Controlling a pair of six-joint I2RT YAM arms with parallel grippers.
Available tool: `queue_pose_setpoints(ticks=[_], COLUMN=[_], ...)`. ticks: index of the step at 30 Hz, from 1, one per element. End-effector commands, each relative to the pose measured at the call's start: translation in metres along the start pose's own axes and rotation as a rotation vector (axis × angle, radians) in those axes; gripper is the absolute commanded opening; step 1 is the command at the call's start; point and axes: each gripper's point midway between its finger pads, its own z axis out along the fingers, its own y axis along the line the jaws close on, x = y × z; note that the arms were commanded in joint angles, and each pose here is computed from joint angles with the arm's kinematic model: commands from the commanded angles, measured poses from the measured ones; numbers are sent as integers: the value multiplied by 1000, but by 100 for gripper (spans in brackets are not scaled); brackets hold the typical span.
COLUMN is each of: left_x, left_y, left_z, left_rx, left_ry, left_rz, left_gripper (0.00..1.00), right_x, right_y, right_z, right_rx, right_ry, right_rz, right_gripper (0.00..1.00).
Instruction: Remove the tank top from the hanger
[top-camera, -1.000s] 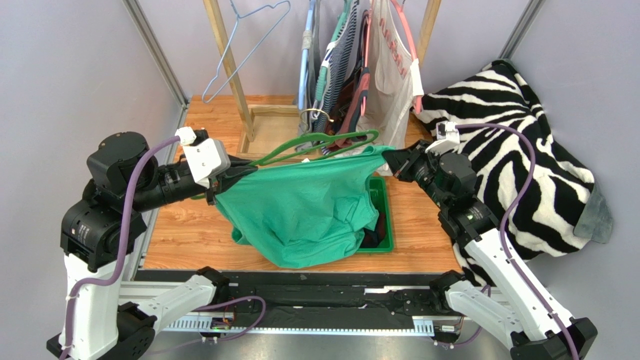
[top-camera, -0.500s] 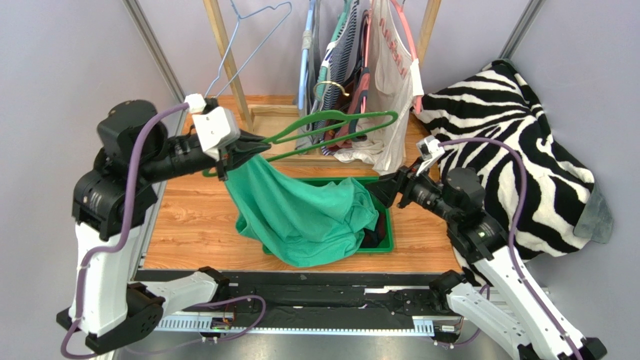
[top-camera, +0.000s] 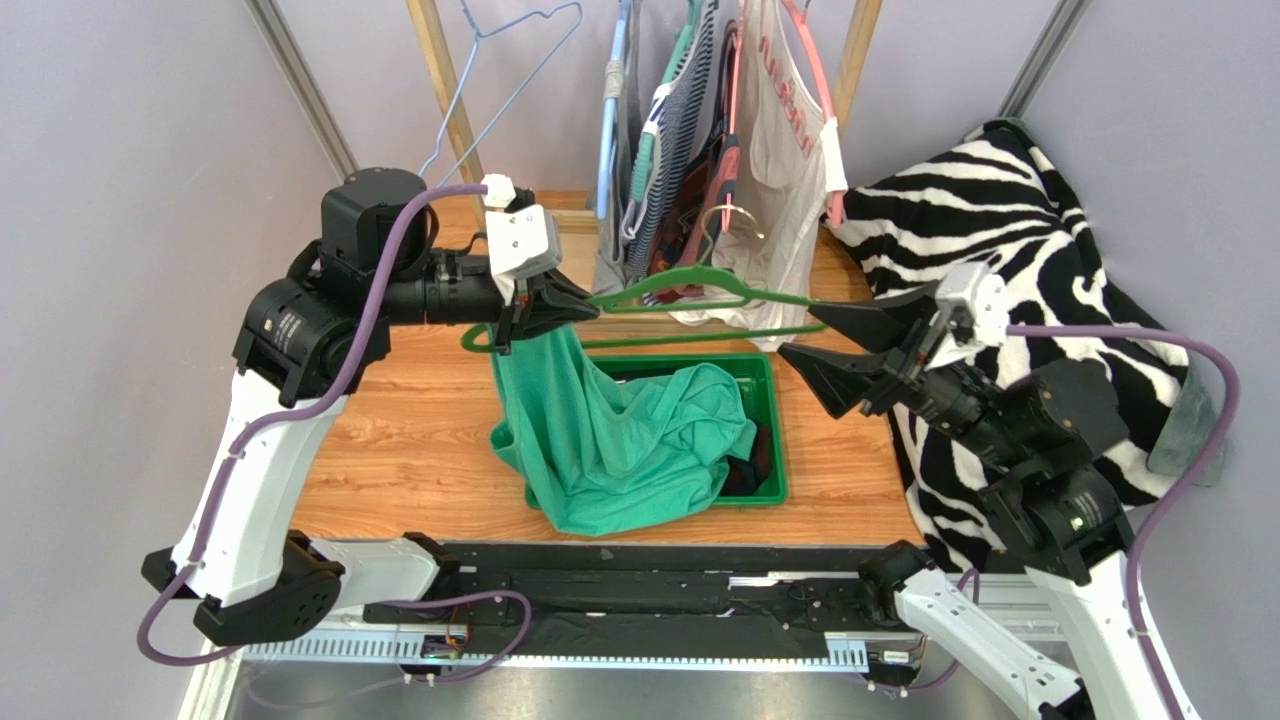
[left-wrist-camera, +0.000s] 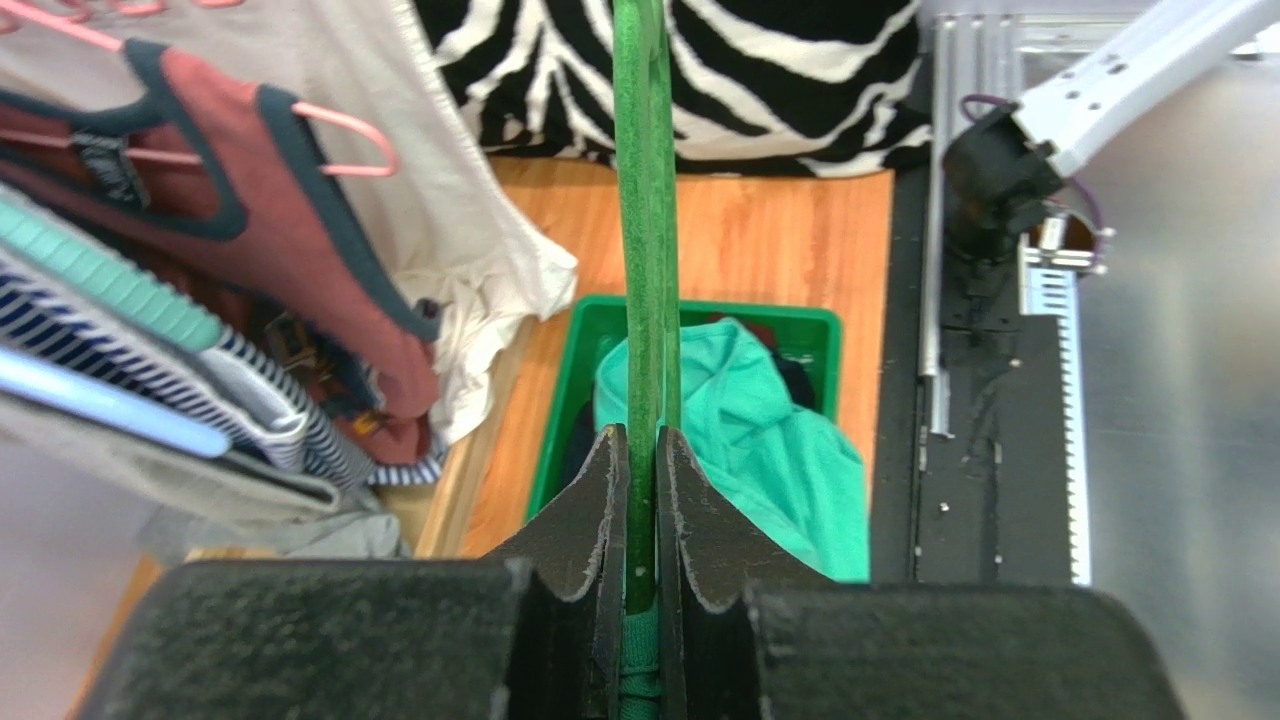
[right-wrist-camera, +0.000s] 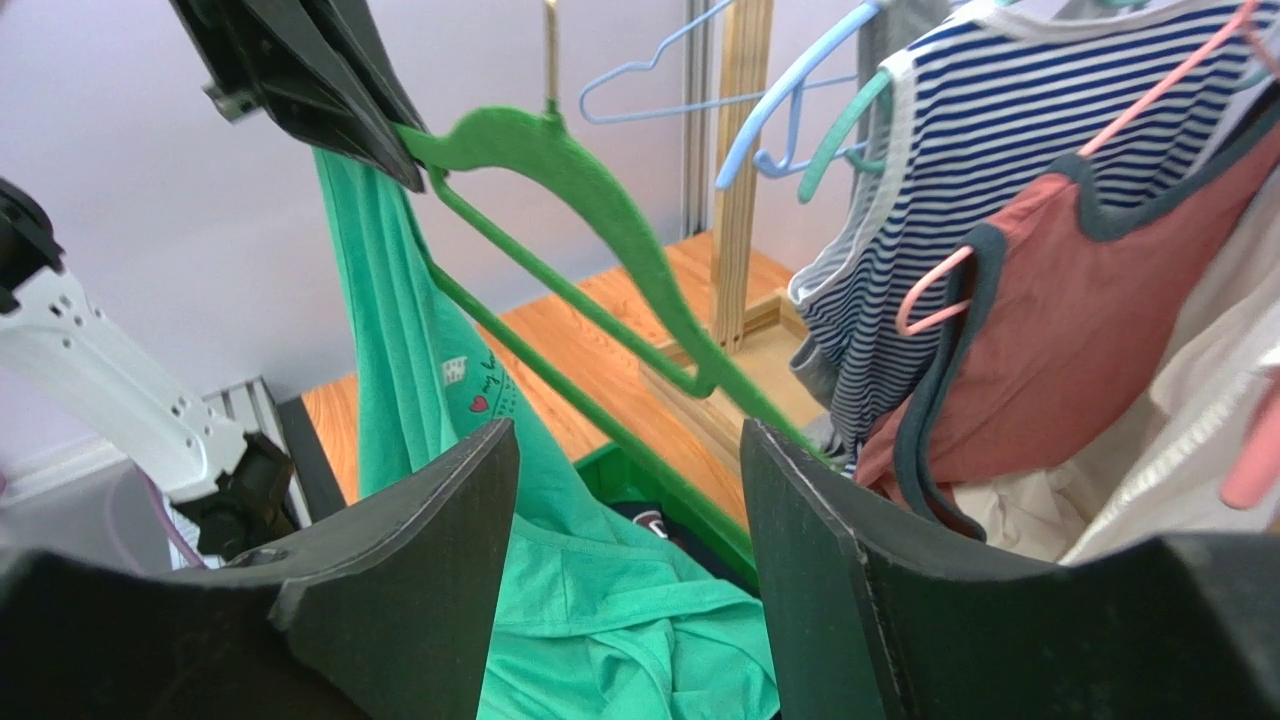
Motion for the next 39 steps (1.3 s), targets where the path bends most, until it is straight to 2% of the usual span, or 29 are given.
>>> queue_pose_setpoints(ticks=[1, 8, 14, 17, 20, 21, 24, 27, 29, 31, 32, 33, 39], left_x=[-13, -7, -6, -9, -15, -15, -19, -22, -29, -37, -40, -43, -74], left_y=[-28, -48, -54, -54, -53, -52, -51, -41, -31, -16, -11, -4, 18], left_z=[-8, -9, -8, -9, -10, -9, -9, -6, -7, -10, -11, -14, -42], left_rx=[103, 193, 227, 226, 220, 220, 218, 178, 119, 37, 13, -33, -226], left_ry=[-67, -68, -70, -76, -85, -85, -95, -101, -112, -117, -118, -111, -156], left_rz=[55, 44, 46, 55, 68, 68, 83, 95, 121, 140, 147, 152, 198], left_gripper=[0, 0, 0, 0, 0, 0, 0, 0, 0, 36, 58, 93, 94], right_x=[19, 24, 35, 40, 45, 46, 49, 50, 48, 47, 48, 47, 44], right_y=[3, 9, 23, 28, 33, 35, 36, 32, 24, 20, 14, 13, -2], right_z=[18, 24, 31, 36, 39, 40, 41, 38, 36, 29, 28, 22, 1], right_rx=[-87, -142, -251, -288, -318, -327, -321, -282, -229, -190, -151, -133, -10], right_ry=[55, 62, 119, 138, 155, 157, 163, 147, 129, 110, 108, 99, 94], right_rz=[-44, -47, -4, 26, 47, 51, 56, 40, 24, 2, -7, -19, -74], right_gripper=[60, 57, 53, 46, 35, 26, 9, 0, 0, 0, 0, 0, 0])
